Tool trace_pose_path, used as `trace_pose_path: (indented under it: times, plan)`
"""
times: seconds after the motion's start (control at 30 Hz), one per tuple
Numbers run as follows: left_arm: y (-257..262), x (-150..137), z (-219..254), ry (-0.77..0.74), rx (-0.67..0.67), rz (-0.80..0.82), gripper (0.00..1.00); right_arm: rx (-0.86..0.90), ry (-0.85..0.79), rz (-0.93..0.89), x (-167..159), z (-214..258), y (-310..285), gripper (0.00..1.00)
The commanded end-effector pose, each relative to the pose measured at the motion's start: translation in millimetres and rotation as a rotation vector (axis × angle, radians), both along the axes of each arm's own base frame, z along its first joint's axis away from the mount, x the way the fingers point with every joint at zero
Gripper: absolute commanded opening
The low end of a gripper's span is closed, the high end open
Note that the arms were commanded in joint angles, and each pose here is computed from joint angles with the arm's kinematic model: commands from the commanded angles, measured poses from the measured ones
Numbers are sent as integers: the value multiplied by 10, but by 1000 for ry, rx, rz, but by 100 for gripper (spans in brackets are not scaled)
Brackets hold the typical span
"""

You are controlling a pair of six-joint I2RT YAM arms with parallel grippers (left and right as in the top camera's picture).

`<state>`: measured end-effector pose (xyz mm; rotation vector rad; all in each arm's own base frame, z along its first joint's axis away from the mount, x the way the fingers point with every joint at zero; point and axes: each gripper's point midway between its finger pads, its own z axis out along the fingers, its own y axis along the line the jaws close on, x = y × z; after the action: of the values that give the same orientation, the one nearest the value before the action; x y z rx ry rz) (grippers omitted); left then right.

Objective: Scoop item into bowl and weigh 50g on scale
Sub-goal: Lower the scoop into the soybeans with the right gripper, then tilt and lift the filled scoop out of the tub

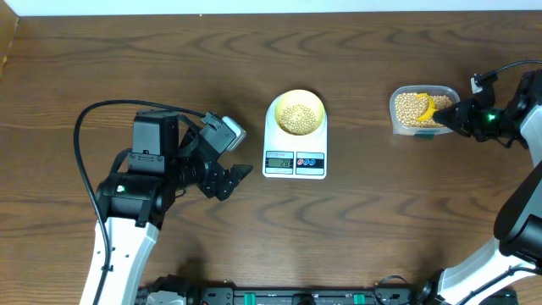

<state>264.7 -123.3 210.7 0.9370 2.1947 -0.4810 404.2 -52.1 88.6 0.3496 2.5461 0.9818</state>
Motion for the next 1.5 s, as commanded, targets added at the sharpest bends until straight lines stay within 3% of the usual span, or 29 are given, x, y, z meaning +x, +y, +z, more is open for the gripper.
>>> trace_pose_path:
  times: [0.0, 0.33, 1.07, 1.47]
  plan:
    - [15, -4, -21, 0, 8, -4, 85, 70, -42, 34, 25, 47, 111, 1]
    - [15, -4, -21, 0, 8, -4, 84, 132, -120, 88, 49, 181, 218, 1]
    - [15, -4, -21, 0, 8, -4, 84, 36, 8, 59, -100, -37, 117, 1]
    - [15, -4, -21, 0, 8, -4, 84, 91, -17, 50, -92, 43, 112, 1]
